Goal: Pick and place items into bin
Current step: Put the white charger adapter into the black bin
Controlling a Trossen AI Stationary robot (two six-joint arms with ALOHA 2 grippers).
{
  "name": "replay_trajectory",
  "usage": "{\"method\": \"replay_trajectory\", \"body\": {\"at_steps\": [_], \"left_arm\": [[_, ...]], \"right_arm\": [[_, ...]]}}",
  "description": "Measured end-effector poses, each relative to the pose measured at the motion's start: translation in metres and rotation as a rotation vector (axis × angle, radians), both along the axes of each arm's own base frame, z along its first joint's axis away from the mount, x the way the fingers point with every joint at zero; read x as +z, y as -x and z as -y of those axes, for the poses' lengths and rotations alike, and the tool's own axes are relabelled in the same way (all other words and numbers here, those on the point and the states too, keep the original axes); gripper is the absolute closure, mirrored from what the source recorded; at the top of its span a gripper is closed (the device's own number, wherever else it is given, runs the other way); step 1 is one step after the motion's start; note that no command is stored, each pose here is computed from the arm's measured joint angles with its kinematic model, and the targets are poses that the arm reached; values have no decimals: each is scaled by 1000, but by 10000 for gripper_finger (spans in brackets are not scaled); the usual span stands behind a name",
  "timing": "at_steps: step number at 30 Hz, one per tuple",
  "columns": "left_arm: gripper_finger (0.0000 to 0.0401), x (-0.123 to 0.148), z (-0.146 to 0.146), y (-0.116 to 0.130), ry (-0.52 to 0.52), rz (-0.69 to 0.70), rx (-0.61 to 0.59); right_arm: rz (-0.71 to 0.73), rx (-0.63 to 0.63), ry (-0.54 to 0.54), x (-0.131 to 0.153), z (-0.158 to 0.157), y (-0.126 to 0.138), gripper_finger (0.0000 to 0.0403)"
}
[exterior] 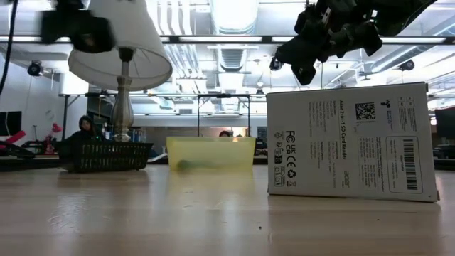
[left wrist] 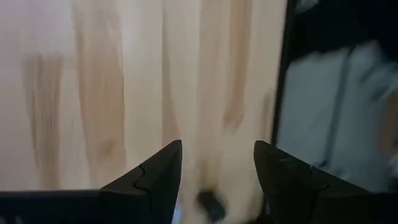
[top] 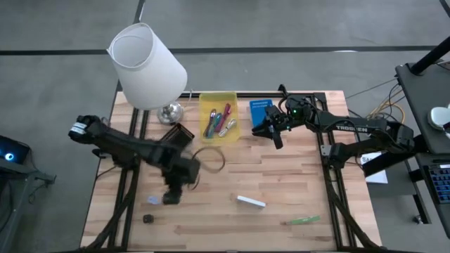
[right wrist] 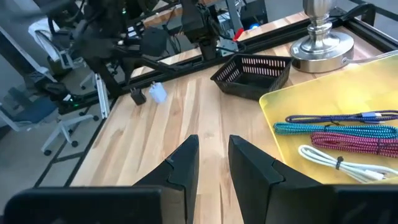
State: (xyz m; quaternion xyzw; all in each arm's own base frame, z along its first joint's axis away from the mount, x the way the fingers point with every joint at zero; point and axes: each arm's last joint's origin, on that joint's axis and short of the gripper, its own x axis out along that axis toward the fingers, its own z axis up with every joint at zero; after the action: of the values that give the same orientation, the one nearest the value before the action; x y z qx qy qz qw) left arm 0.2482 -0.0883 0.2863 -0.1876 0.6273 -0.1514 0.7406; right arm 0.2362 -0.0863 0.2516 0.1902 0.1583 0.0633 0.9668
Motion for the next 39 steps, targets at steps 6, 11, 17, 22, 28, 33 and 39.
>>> {"method": "replay_trajectory", "body": {"at_steps": [6,11,17,22,28,33,39], "left_arm": [[217,-20,24,20,-80,-72,-134],[217,-40,38,36,-110,-137,-211],[217,-65,45,56,-156,-252,-206],[217,-88,44,64,-178,-285,-187],[217,-101,40,71,-188,-327,-162],[217,-111,39,73,-184,-320,-157],[217,-122,40,72,-191,-316,-156]], "right_arm": [[3,5,17,0,0,0,326],[3,5,17,0,0,0,326],[3,5,16,0,0,0,326],[2,5,16,0,0,0,326],[-5,5,11,-1,0,0,326],[-4,5,14,-1,0,0,326],[-4,5,14,-1,0,0,326]]}}
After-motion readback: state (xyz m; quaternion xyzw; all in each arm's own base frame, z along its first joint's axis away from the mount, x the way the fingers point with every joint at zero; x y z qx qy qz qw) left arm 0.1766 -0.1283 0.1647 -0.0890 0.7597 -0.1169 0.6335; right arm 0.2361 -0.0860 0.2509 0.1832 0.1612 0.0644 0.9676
